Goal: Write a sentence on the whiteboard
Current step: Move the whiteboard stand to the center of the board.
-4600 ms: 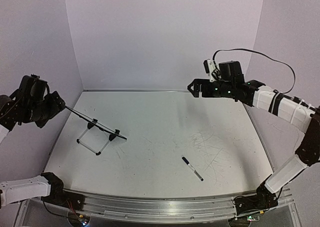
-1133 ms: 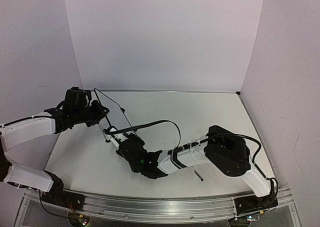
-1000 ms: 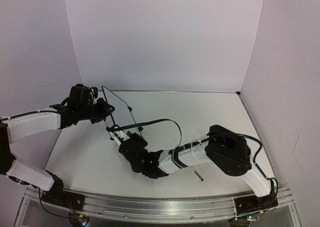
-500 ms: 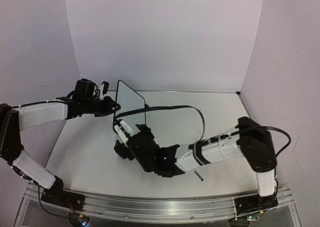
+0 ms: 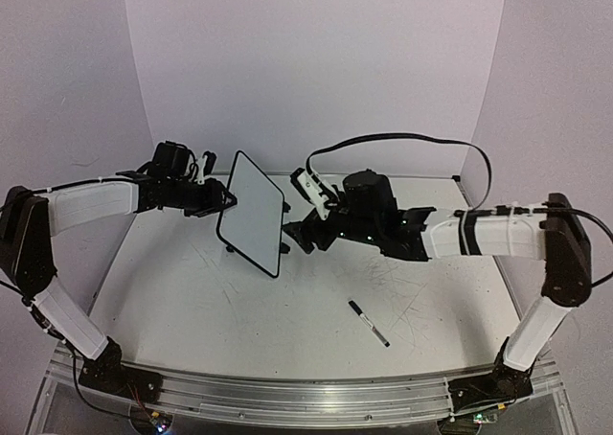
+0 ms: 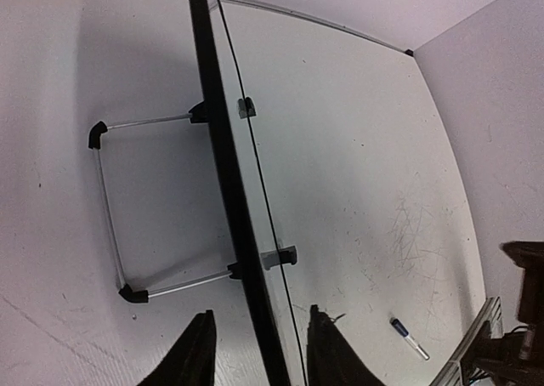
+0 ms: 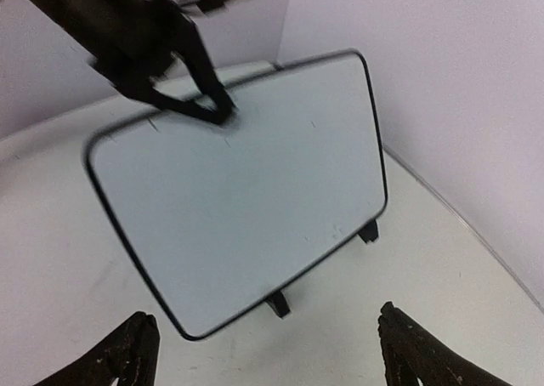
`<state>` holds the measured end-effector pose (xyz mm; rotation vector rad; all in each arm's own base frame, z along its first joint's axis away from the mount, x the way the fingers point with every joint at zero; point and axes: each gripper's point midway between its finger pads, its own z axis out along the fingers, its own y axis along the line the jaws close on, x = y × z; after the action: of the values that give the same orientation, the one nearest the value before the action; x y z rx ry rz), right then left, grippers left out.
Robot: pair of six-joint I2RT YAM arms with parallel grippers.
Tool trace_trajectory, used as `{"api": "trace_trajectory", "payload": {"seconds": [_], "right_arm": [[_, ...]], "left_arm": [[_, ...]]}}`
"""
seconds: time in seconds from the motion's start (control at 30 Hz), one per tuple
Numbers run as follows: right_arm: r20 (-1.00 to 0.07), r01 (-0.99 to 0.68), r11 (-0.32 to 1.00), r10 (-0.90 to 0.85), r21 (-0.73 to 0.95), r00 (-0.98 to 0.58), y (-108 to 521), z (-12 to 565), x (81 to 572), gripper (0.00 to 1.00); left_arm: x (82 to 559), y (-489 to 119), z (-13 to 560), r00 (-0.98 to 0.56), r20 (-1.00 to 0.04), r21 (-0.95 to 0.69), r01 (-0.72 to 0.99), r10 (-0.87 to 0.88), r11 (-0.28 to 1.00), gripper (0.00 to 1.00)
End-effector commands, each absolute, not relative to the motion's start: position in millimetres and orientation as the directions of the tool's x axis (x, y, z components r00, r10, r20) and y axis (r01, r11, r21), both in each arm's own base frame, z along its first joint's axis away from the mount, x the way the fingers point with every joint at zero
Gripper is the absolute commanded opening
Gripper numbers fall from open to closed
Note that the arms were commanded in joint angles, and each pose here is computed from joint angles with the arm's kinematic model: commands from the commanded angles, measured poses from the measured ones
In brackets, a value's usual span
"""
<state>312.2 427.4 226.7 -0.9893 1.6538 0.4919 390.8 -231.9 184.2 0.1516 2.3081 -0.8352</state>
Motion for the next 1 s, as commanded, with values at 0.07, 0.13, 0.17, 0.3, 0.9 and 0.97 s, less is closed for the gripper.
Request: {"api": "trace_trajectory", "payload": {"seconds": [0.07, 0.13, 0.17, 0.3, 0.9, 0.97], "right_arm": [[-0.829, -0.909, 0.389, -0.55, -0.148, -0.1, 440, 142, 369, 0.87], [-0.797, -0.925, 0.338, -0.6, -0.175, -0.068, 445, 117, 382, 0.85], [-0.786, -0.932, 0.316, -0.615, -0.176, -0.06, 446, 108, 387, 0.84], [-0.741, -0.954, 0.243, -0.671, -0.175, -0.034, 453, 85, 406, 0.82], [-0.688, -0.98, 0.171, -0.723, -0.101, -0.055, 473, 36, 415, 0.32], [-0.697, -0.982, 0.174, -0.714, -0.078, -0.071, 474, 37, 413, 0.32]], "left_arm": [[402, -237, 204, -0.778, -0.616, -0.546, 0.307, -0.126, 0.779, 0.51], [403, -236, 210, -0.772, -0.623, -0.54, 0.31, -0.125, 0.782, 0.59], [403, -236, 213, -0.769, -0.627, -0.539, 0.313, -0.124, 0.782, 0.62], [398, -232, 228, -0.757, -0.642, -0.524, 0.319, -0.12, 0.79, 0.77], [364, -194, 248, -0.738, -0.631, -0.526, 0.177, -0.241, 0.832, 0.84], [363, -191, 249, -0.734, -0.628, -0.53, 0.16, -0.258, 0.833, 0.84]]}}
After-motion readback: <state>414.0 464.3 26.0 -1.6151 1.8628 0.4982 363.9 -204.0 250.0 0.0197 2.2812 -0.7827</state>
